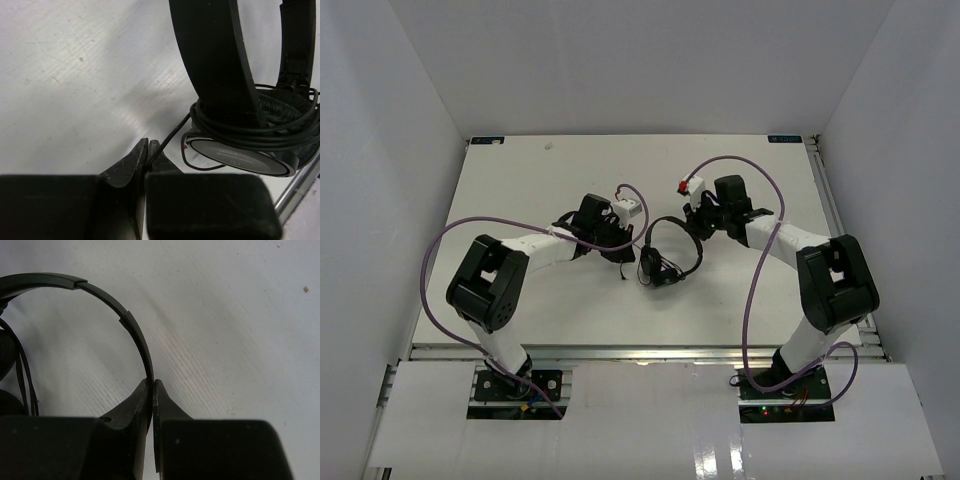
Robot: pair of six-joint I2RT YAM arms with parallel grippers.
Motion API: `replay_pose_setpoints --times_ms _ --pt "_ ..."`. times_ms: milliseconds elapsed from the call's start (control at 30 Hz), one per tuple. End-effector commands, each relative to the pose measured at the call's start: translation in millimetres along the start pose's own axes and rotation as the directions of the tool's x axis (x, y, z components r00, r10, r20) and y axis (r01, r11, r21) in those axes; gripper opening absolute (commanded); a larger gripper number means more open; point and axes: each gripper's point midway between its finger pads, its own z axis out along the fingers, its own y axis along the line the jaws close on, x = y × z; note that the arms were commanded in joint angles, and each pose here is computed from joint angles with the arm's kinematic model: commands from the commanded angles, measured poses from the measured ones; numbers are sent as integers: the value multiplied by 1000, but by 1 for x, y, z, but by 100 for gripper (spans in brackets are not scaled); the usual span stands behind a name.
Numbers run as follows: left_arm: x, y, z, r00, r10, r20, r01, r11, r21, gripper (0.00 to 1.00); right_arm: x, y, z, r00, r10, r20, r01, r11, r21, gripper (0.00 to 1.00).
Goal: Wrap the headphones
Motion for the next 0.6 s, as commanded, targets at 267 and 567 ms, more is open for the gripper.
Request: replay_pose_setpoints --times_ms 267,567 --pt "-27 10 -6 999 42 19 -42 999 -11 34 -10 -17 21 1000 25 4 -25 999 33 8" --pt "-39 -14 -41 993 67 101 -69 998 14 55 -31 -12 -4 999 40 24 -41 999 33 55"
